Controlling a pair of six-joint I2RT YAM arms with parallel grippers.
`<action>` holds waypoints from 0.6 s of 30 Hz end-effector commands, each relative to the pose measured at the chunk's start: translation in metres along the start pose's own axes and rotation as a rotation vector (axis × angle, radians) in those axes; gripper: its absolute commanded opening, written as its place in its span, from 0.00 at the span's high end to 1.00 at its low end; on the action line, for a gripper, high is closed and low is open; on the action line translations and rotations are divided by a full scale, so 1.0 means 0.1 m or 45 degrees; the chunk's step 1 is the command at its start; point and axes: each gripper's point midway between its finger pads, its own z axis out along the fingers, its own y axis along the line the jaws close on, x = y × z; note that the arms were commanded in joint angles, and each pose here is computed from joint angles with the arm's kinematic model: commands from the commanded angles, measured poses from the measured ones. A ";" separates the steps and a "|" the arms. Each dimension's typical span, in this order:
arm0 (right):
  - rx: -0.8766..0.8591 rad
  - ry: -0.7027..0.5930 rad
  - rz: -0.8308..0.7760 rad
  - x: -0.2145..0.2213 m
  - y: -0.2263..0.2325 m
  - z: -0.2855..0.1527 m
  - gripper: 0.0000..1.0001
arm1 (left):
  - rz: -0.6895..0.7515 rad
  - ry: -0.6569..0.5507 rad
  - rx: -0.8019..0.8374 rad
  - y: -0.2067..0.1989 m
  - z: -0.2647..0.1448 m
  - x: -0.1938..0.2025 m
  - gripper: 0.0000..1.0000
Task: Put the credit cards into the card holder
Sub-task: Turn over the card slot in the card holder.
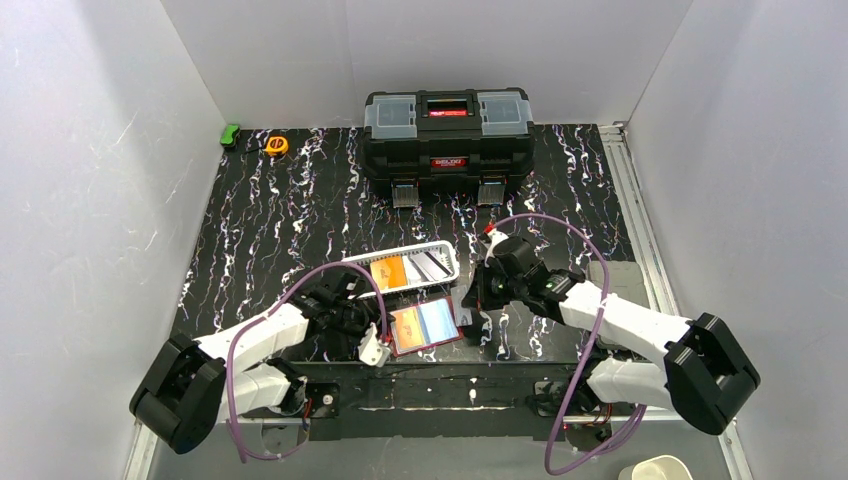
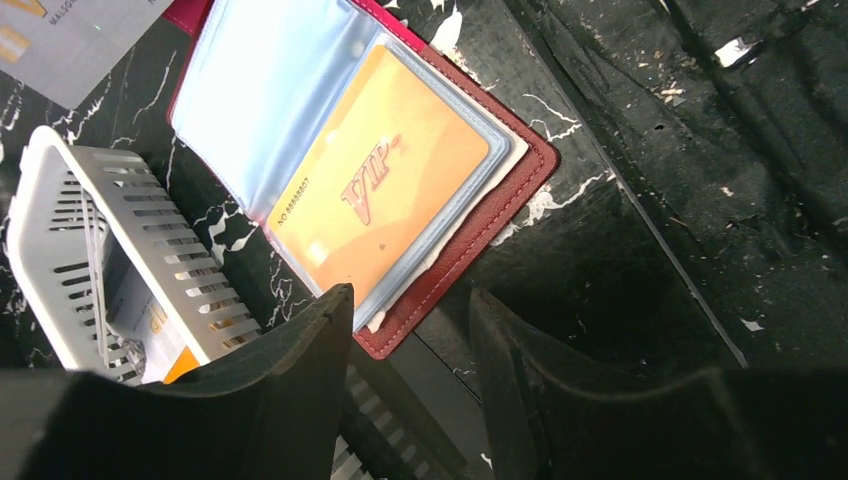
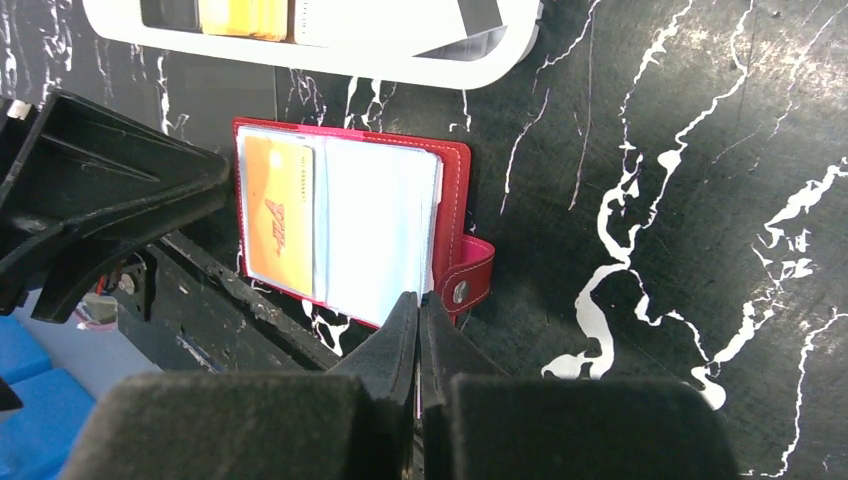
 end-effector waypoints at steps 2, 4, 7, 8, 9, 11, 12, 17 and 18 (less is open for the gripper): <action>-0.077 -0.051 0.016 -0.05 0.08 -0.01 0.99 | 0.055 -0.038 0.022 -0.05 0.04 -0.06 0.56; -0.077 -0.031 0.023 -0.02 0.07 0.03 0.99 | 0.064 -0.038 0.024 -0.06 0.04 -0.06 0.56; -0.076 -0.018 0.033 0.01 0.05 0.08 0.99 | 0.074 -0.035 0.024 -0.07 0.04 -0.05 0.57; -0.076 -0.020 0.036 0.01 0.05 0.09 0.99 | 0.076 -0.033 0.022 -0.06 0.04 -0.05 0.57; -0.078 -0.023 0.034 0.00 0.05 0.10 0.99 | 0.076 -0.032 0.022 -0.06 0.04 -0.05 0.57; -0.081 -0.018 0.038 0.01 0.05 0.11 0.99 | 0.084 -0.030 0.023 -0.06 0.04 -0.05 0.57; -0.083 -0.014 0.039 0.01 0.06 0.11 0.99 | 0.087 -0.029 0.026 -0.07 0.04 -0.05 0.57; -0.083 -0.005 0.056 0.06 0.03 0.12 0.99 | 0.108 -0.029 0.028 -0.10 0.06 -0.04 0.57; -0.086 -0.002 0.061 0.07 0.03 0.12 0.99 | 0.112 -0.029 0.027 -0.10 0.06 -0.03 0.57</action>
